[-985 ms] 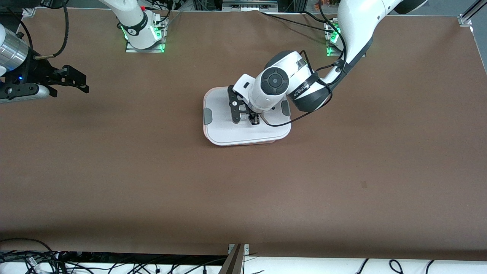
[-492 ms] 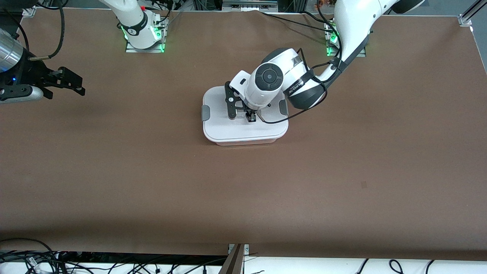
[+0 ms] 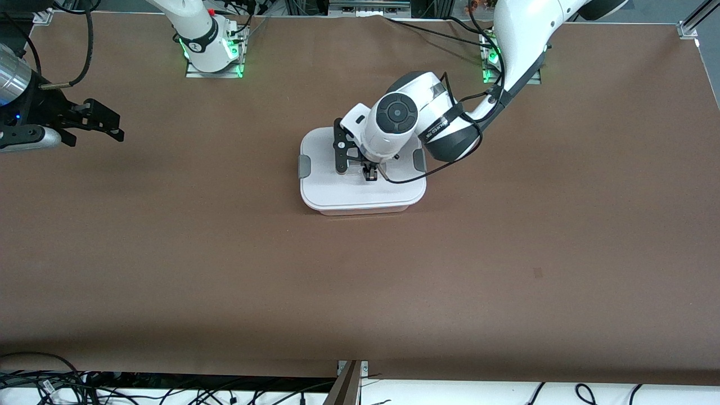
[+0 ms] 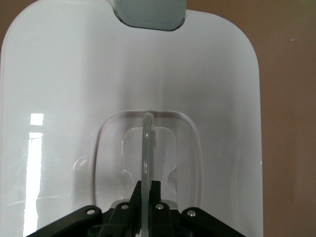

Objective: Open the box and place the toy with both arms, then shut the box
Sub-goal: 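Lower the lid onto the tub and press it down with the left gripper, then open the left gripper and lift it off the lid handle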

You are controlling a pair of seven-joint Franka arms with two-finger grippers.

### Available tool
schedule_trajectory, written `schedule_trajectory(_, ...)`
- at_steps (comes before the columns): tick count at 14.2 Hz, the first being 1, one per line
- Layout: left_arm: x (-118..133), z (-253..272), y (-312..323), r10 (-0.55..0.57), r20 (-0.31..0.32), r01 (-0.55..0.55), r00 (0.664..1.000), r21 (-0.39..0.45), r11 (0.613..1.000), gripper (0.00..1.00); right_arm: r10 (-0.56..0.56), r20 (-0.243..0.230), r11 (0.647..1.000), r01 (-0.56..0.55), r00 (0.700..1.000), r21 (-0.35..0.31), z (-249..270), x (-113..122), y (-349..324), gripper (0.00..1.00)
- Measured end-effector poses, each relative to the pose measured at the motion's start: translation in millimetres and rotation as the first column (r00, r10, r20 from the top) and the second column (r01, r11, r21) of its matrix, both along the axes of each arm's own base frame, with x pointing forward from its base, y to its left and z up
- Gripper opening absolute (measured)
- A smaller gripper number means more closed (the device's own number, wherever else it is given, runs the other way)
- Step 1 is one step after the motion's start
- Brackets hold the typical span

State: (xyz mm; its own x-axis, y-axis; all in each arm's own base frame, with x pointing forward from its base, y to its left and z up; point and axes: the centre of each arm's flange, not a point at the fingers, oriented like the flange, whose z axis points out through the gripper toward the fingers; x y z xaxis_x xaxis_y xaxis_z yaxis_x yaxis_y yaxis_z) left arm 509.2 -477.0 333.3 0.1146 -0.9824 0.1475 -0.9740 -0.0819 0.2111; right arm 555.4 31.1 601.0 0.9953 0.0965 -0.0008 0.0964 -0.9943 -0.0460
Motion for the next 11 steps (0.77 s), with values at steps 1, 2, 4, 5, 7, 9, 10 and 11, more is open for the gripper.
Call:
schedule_trajectory(1, 0, -1, 0, -0.004, 0.004, 0.004, 1.0, 0.001, 1.0, 0.07, 0.0, 0.0, 1.0, 0.0, 1.0, 0.0, 0, 0, 0, 1.0)
schedule_trajectory(2, 0, -2, -1, -0.01, 0.011, 0.01, 1.0, 0.003, 1.0, 0.07, 0.0, 0.0, 1.0, 0.0, 1.0, 0.0, 0, 0, 0, 1.0)
schedule_trajectory(4, -1, -2, -2, -0.02, 0.021, 0.02, 1.0, 0.008, 1.0, 0.07, 0.0, 0.0, 1.0, 0.0, 1.0, 0.0, 0, 0, 0, 1.0)
schedule_trajectory(5, -1, -2, -2, -0.021, 0.023, 0.021, 1.0, 0.009, 1.0, 0.07, 0.0, 0.0, 1.0, 0.0, 1.0, 0.0, 0, 0, 0, 1.0)
schedule_trajectory(7, -1, -3, -2, -0.023, 0.024, 0.022, 0.999, 0.012, 1.0, 0.09, 0.0, 0.0, 1.0, 0.0, 1.0, 0.0, 0, 0, 0, 1.0)
schedule_trajectory(9, -1, -3, -1, -0.01, 0.021, 0.01, 1.0, 0.027, 1.0, 0.28, 0.0, 0.0, 1.0, 0.0, 1.0, 0.0, 0, 0, 0, 1.0)
schedule_trajectory(10, -3, 1, 0, 0.003, 0.012, -0.004, 1.0, 0.044, 0.999, 0.37, 0.0, 0.0, 1.0, 0.0, 1.0, 0.0, 0, 0, 0, 1.0)
schedule_trajectory(11, -5, 10, 2, 0.02, 0.006, -0.02, 1.0, 0.066, 0.998, 0.46, 0.0, 0.0, 1.0, 0.0, 1.0, 0.0, 0, 0, 0, 1.0)
